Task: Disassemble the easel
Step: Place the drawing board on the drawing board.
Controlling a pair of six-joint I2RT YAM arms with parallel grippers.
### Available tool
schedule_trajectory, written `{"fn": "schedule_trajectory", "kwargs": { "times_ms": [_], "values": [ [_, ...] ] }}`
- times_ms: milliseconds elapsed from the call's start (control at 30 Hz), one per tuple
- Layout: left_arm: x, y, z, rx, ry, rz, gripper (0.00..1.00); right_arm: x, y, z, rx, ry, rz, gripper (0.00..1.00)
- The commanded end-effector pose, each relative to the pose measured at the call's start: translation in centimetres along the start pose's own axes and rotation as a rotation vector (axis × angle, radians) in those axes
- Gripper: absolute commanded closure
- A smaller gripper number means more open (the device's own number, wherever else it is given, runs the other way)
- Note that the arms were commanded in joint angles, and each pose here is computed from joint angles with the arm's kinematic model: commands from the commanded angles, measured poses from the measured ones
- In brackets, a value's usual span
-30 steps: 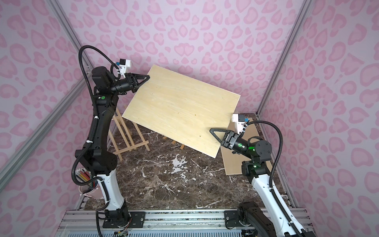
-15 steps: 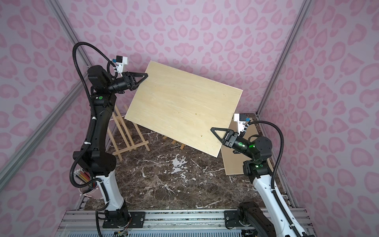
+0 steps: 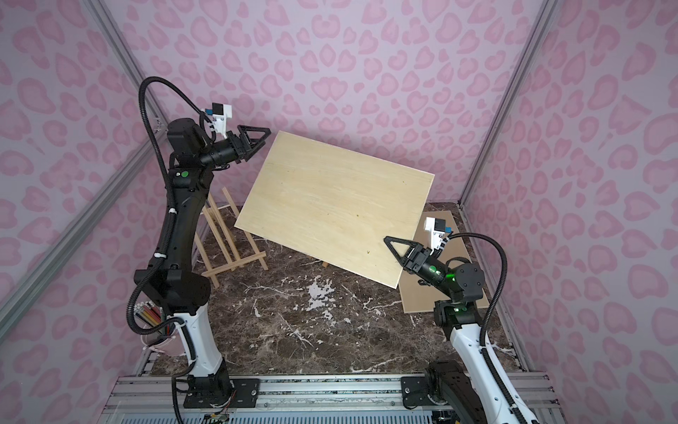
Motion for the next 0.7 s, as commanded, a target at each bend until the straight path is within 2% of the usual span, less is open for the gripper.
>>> {"fn": "schedule_trajectory", "kwargs": {
  "times_ms": [0, 133, 400, 533, 667],
  "values": [
    [0.1, -0.2, 1.2, -0.008, -0.057, -0.023, 0.02, -1.4, -2.5, 6.2, -0.173, -0.223, -0.174, 1.0],
    [0.1, -0.3, 2.6, -0.048, -0.112, -0.043, 0.02, -1.7, -2.9, 6.0, -0.123, -0.236, -0.203, 1.0],
    [-3.4, -1.8, 6.2, -0.082, -0.401, -0.151, 0.02, -4.0, -5.1, 3.7, -0.08, -0.127, -0.332, 1.0],
    [-5.4, -2.3, 5.0, -0.052, -0.476, -0.206, 0.02, -6.1, -6.7, 1.2, -0.066, -0.006, -0.434, 1.0],
    [-6.4, -2.6, 1.7, -0.02, -0.438, -0.251, 0.02, -8.8, -8.1, -1.2, -0.046, 0.085, -0.548, 1.0]
  ]
}}
Point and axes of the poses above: each gripper's point midway between its finger pads, its own x axis out along the fingers, its own z axis along the line the jaws close on, y = z × x, the point moved 1 cm from there along -x, back along the fingers, and after that the axes turned 2 degrees about -x, right-handed, at the moved point
